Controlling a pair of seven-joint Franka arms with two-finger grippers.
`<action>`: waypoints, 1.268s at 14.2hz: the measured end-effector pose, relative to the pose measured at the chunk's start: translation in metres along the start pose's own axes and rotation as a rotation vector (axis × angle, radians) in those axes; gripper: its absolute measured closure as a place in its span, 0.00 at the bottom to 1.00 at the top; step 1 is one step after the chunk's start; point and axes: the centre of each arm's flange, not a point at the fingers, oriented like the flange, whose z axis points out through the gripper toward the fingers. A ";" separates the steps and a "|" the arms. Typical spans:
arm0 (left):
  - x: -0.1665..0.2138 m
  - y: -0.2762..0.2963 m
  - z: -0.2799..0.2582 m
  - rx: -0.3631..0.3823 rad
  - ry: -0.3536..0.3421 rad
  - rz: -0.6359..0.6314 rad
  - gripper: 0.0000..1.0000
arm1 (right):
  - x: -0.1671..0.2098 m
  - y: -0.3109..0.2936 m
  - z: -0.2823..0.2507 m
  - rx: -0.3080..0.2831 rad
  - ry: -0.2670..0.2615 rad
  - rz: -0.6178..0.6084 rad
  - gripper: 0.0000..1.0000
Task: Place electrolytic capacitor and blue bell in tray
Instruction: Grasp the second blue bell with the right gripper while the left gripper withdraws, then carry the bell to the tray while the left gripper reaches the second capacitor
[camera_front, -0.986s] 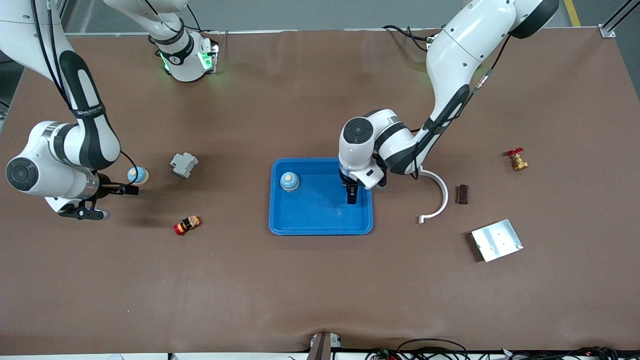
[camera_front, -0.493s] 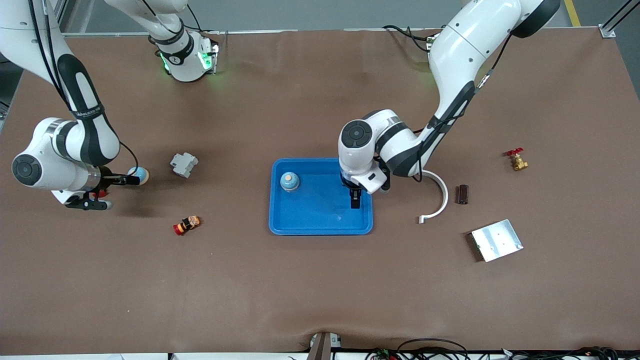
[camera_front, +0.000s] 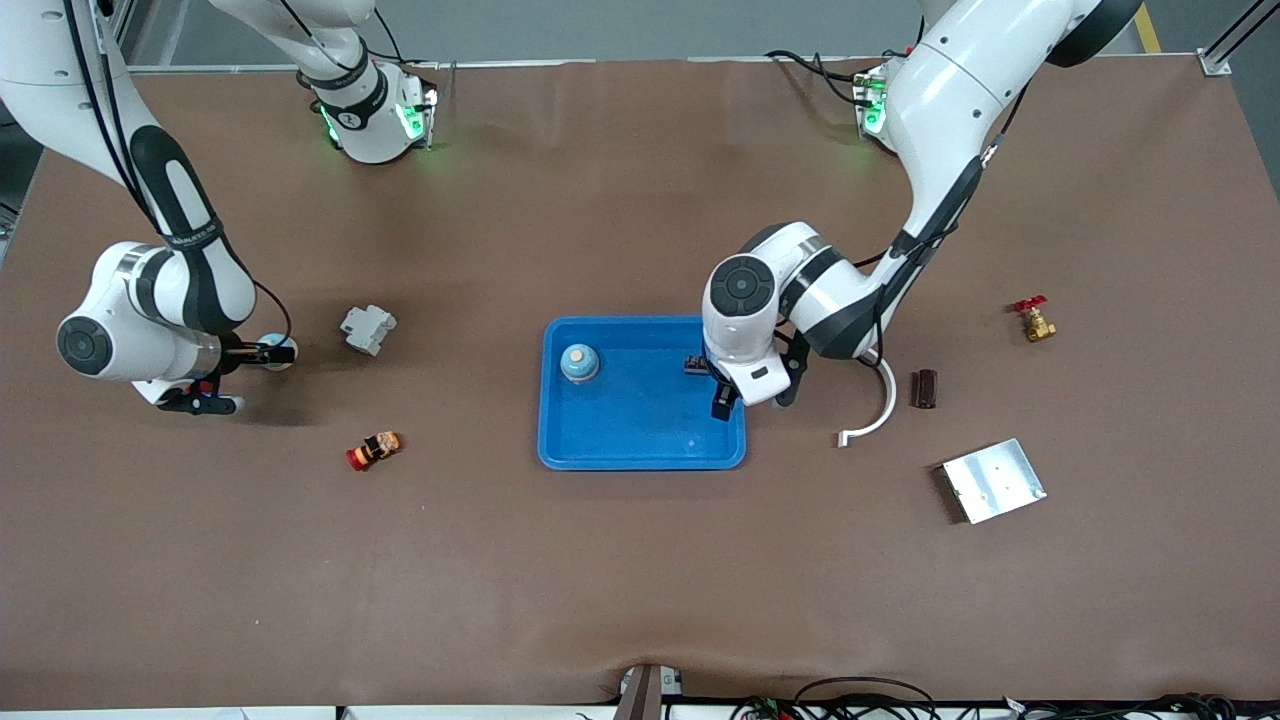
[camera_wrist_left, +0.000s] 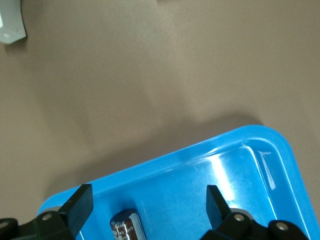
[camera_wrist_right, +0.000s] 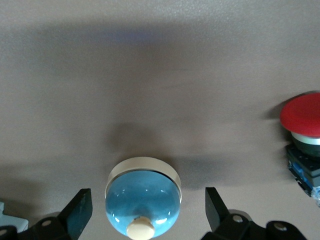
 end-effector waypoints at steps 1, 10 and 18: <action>0.003 0.001 0.000 0.000 -0.001 0.036 0.00 | 0.000 0.000 0.000 0.000 -0.001 0.000 0.00; 0.033 0.006 -0.044 -0.029 0.016 0.543 0.00 | -0.001 -0.003 0.015 0.003 -0.029 -0.004 0.04; 0.106 0.009 -0.073 -0.001 0.046 1.022 0.00 | 0.009 -0.020 -0.018 0.056 -0.101 -0.009 0.34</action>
